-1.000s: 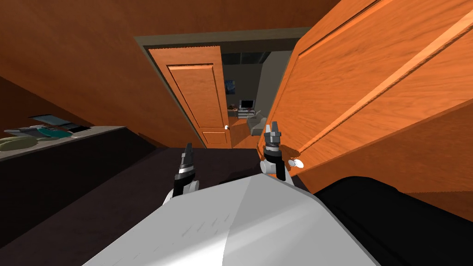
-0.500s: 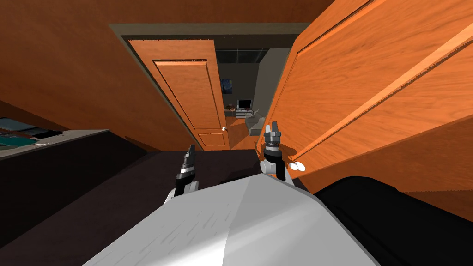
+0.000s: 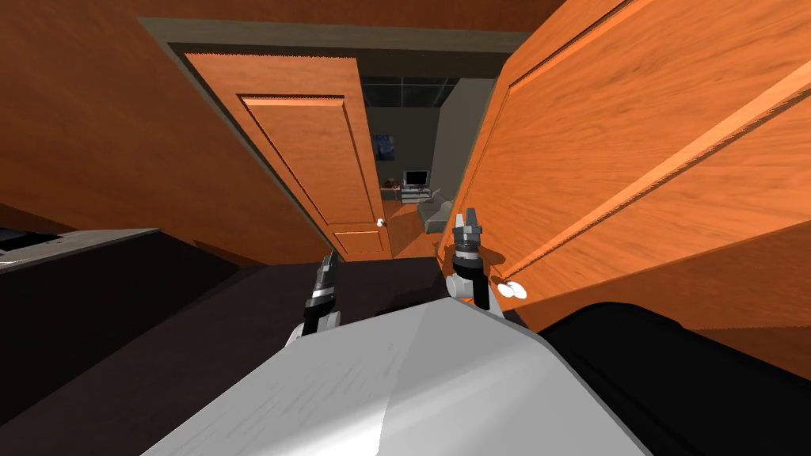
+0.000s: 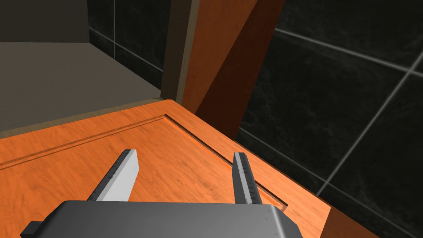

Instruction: Pull the door open

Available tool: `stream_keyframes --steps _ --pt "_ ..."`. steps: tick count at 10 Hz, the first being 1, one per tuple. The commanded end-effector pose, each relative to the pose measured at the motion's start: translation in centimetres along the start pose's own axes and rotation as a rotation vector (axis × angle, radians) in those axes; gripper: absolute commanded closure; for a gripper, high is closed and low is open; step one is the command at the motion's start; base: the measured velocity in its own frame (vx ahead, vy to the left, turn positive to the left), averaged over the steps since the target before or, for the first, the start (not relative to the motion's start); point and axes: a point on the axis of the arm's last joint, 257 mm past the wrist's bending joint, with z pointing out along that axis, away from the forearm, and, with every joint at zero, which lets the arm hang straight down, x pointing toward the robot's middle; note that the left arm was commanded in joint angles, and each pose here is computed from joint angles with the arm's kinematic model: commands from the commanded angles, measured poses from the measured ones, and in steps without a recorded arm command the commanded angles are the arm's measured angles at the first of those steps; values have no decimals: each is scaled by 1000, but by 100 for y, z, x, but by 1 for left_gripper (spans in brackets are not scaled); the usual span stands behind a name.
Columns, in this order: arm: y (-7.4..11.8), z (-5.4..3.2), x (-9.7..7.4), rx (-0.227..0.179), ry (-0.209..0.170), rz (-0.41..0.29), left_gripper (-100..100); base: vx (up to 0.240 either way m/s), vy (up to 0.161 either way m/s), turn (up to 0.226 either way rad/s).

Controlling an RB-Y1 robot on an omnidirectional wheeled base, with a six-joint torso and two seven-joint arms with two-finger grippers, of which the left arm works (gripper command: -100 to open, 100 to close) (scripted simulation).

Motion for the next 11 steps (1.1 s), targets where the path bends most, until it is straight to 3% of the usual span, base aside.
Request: stream_keyframes --steps 1,11 --pt "127 -20 74 -18 15 44 -100 80 -17 -84" --pt "859 -283 460 -128 127 319 -100 108 -21 -93"
